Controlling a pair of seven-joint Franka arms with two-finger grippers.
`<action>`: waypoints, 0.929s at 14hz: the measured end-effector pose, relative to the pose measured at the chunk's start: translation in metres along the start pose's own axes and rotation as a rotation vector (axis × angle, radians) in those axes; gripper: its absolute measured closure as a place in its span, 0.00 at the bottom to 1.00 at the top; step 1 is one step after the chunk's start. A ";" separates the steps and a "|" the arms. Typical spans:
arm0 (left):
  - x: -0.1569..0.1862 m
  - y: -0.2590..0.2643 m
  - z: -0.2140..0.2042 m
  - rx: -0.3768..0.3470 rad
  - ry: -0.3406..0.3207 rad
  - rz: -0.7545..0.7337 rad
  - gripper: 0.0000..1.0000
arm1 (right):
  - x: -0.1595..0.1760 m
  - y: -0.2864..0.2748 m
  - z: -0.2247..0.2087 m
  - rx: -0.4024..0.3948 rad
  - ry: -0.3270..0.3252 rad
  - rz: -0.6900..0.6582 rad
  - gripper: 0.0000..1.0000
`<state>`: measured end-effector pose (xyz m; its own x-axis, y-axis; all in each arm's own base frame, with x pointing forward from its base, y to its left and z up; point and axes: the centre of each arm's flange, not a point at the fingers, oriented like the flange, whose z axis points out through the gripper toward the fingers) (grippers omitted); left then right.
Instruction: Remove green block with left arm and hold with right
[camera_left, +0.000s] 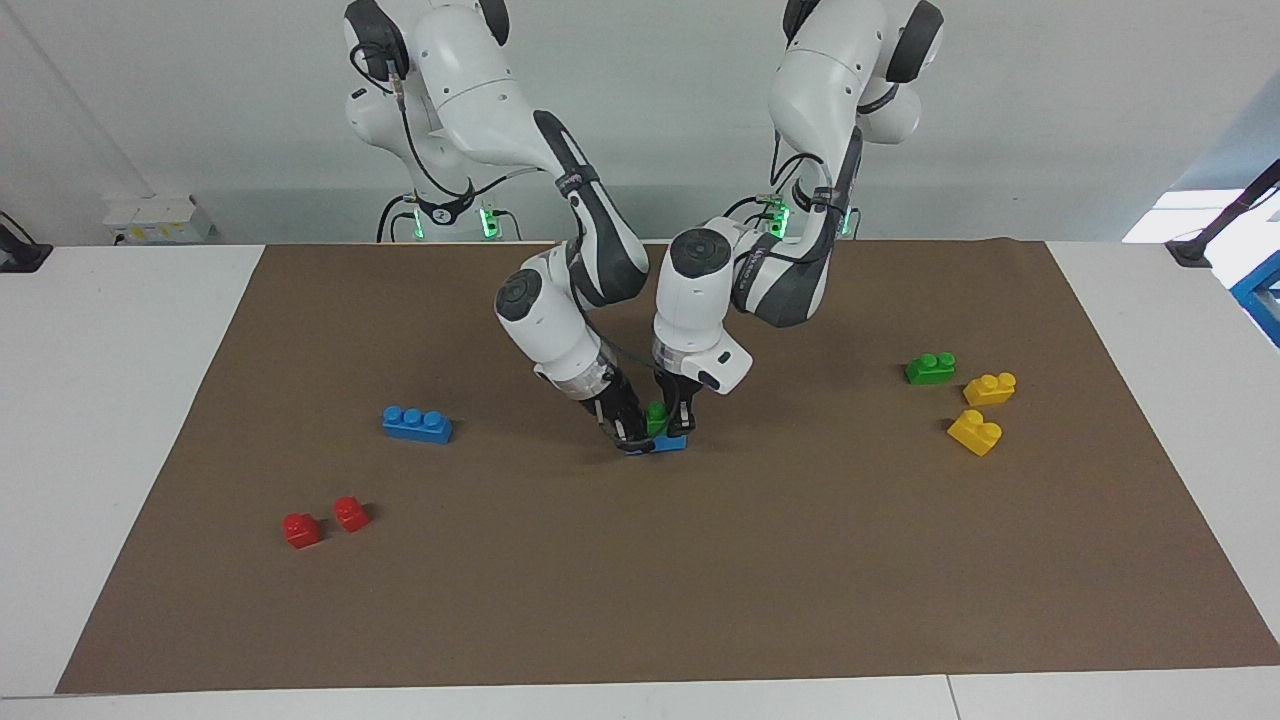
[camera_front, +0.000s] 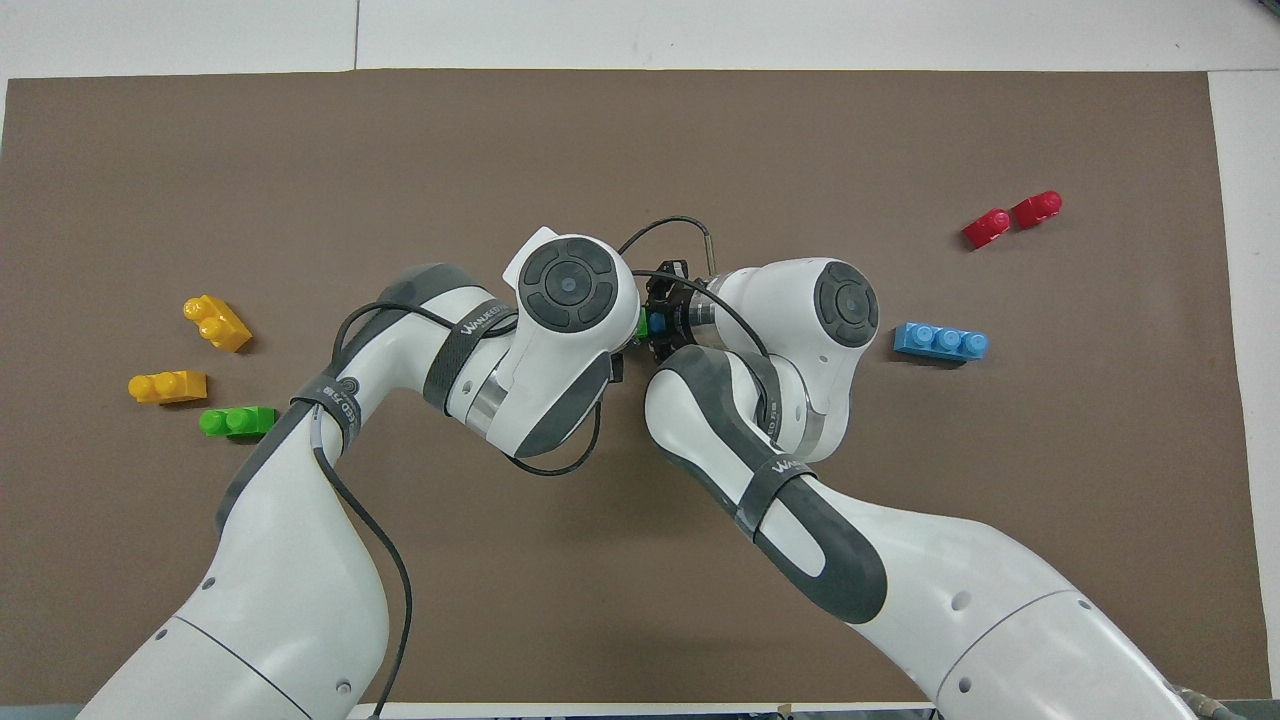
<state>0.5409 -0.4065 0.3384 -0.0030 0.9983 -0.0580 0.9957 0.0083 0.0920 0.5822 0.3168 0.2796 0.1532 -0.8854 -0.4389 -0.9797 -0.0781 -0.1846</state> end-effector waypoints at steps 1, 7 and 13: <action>0.000 0.000 -0.001 -0.001 -0.001 0.000 0.66 | 0.000 0.000 0.000 0.001 0.000 0.000 0.65; 0.021 0.011 -0.075 -0.042 0.005 -0.017 0.66 | 0.001 -0.002 0.000 0.007 0.001 0.000 0.65; 0.105 0.033 -0.103 0.059 0.098 0.197 0.66 | 0.026 -0.042 -0.057 -0.069 0.011 -0.053 0.65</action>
<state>0.5640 -0.2953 0.4373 0.1858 0.9812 0.0528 0.9816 -0.1877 0.0337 0.6197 0.2706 0.3262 0.2040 -0.8843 -0.4201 -0.9769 -0.1560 -0.1461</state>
